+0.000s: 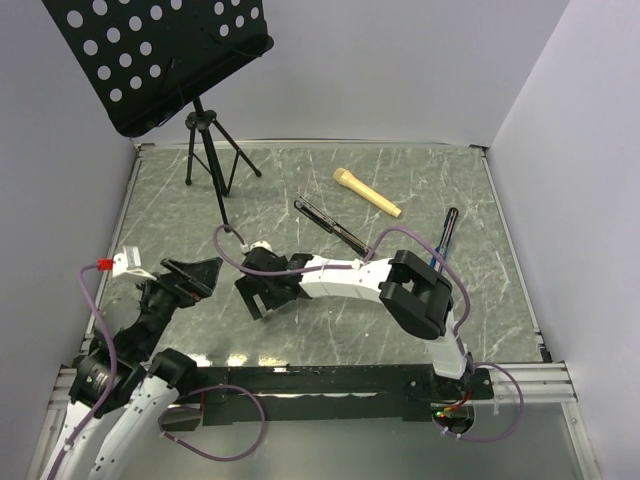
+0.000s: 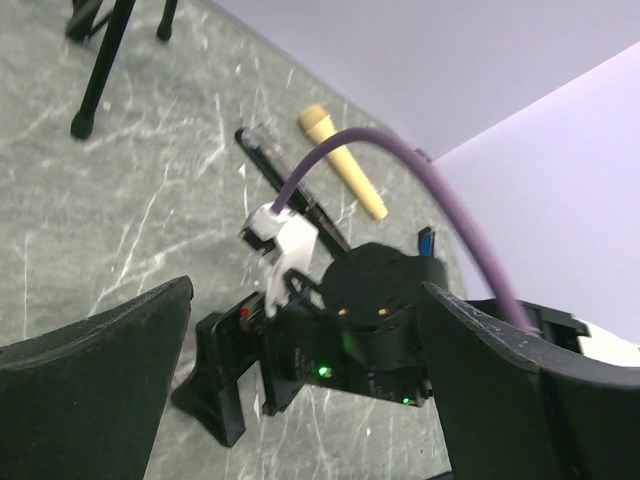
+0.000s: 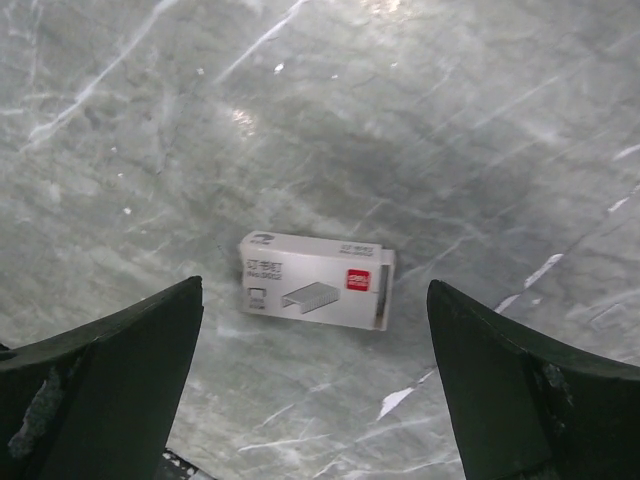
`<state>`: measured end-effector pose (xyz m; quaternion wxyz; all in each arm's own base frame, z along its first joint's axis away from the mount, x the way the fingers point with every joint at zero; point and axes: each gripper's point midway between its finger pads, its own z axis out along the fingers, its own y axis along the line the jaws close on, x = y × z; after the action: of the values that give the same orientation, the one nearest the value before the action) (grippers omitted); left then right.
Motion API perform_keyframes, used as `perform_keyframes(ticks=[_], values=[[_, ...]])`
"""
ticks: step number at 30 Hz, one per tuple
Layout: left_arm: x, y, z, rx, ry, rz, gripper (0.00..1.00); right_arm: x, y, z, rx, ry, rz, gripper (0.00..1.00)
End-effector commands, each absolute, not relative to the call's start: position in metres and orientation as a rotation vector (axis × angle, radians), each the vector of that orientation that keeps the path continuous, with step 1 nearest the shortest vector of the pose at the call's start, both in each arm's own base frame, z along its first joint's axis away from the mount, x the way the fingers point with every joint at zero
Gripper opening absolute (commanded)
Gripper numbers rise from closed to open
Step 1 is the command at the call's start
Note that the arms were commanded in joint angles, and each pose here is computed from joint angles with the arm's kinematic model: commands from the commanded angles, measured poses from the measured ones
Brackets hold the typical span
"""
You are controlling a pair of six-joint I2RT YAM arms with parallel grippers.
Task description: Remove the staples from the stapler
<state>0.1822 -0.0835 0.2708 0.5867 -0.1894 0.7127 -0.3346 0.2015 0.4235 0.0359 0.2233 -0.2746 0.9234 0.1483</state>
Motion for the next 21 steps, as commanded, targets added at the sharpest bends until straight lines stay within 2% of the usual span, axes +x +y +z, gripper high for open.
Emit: perform_keyframes(ticks=[1, 4, 6, 7, 9, 10, 13, 15, 18, 20, 21], values=[[0.175, -0.075, 0.292, -0.416, 1.585, -0.774, 0.99, 0.203, 0.436, 0.040, -0.726, 2.553, 0.397, 1.00], [0.175, -0.076, 0.290, -0.424, 1.589, -0.776, 0.99, 0.201, 0.434, 0.032, -0.728, 2.575, 0.357, 1.00], [0.176, -0.076, 0.290, -0.423, 1.590, -0.774, 0.99, 0.199, 0.433, 0.027, -0.733, 2.591, 0.350, 0.95], [0.176, -0.076, 0.290, -0.423, 1.590, -0.774, 0.99, 0.199, 0.434, 0.026, -0.730, 2.593, 0.353, 0.85], [0.177, -0.077, 0.289, -0.422, 1.594, -0.774, 0.99, 0.199, 0.432, 0.020, -0.726, 2.606, 0.337, 0.72], [0.177, -0.076, 0.289, -0.423, 1.592, -0.774, 0.99, 0.198, 0.434, 0.019, -0.724, 2.612, 0.347, 0.57], [0.176, -0.076, 0.289, -0.427, 1.592, -0.774, 0.99, 0.197, 0.433, 0.016, -0.718, 2.625, 0.335, 0.41], [0.176, -0.076, 0.290, -0.426, 1.588, -0.776, 0.99, 0.197, 0.432, 0.015, -0.707, 2.626, 0.324, 0.39], [0.175, -0.074, 0.290, -0.431, 1.585, -0.772, 0.99, 0.198, 0.427, 0.015, -0.700, 2.628, 0.295, 0.41], [0.175, -0.074, 0.290, -0.429, 1.583, -0.774, 1.00, 0.199, 0.424, 0.015, -0.693, 2.627, 0.280, 0.45], [0.175, -0.075, 0.289, -0.428, 1.587, -0.774, 0.99, 0.200, 0.423, 0.017, -0.690, 2.623, 0.276, 0.53]])
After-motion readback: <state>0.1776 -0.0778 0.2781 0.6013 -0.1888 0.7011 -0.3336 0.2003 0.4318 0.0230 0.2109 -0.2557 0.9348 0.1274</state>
